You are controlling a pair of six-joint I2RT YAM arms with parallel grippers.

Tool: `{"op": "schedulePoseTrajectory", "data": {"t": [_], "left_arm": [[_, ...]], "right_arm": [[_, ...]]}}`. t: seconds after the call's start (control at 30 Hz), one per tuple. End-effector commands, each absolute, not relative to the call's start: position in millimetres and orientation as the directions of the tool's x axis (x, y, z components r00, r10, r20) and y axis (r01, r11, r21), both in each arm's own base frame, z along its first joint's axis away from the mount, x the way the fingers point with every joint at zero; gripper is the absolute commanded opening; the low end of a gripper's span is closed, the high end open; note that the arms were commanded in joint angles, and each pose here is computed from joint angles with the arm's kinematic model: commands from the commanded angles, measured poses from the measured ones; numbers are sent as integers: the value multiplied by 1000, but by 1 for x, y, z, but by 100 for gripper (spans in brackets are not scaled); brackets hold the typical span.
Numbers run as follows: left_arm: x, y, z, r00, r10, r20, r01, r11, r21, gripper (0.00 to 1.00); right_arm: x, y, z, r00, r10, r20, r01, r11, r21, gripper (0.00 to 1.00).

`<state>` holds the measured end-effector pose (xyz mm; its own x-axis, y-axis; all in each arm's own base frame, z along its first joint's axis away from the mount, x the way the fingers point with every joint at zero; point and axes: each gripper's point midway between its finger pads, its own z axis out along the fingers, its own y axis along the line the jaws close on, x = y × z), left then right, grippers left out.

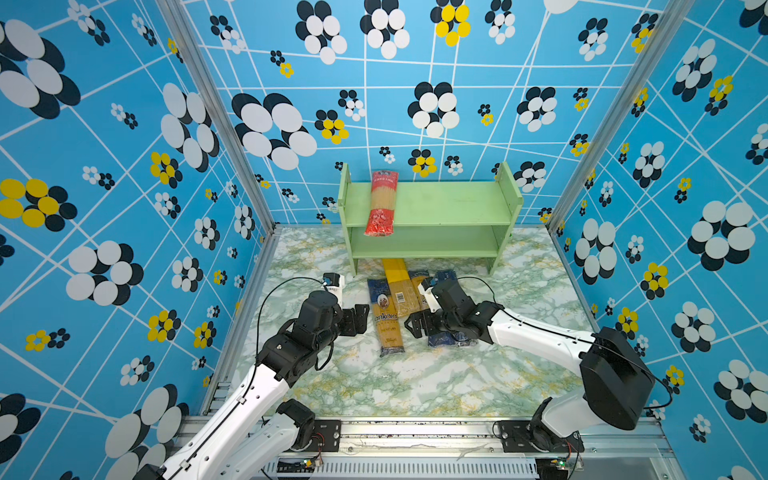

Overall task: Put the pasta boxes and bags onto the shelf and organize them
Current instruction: 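Withdraw the left gripper while the right gripper reaches to the blue Ankara bag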

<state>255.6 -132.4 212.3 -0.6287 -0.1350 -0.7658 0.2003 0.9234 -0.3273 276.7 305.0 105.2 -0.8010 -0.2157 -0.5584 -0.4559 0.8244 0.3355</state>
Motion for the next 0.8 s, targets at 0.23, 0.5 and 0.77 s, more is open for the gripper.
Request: {"op": "schedulePoseTrajectory", "data": {"t": [0.23, 0.5, 0.77], "left_arm": [[240, -111, 191, -646, -197, -737, 120, 928, -354, 91], [239, -112, 187, -660, -192, -727, 124, 926, -356, 93], [239, -113, 185, -665, -189, -723, 127, 925, -359, 96]], "right_arm": [[278, 345, 84, -810, -234, -538, -453, 832, 321, 99], [275, 370, 70, -811, -266, -521, -470, 827, 309, 99], [275, 377, 59, -814, -279, -510, -471, 831, 297, 99]]}}
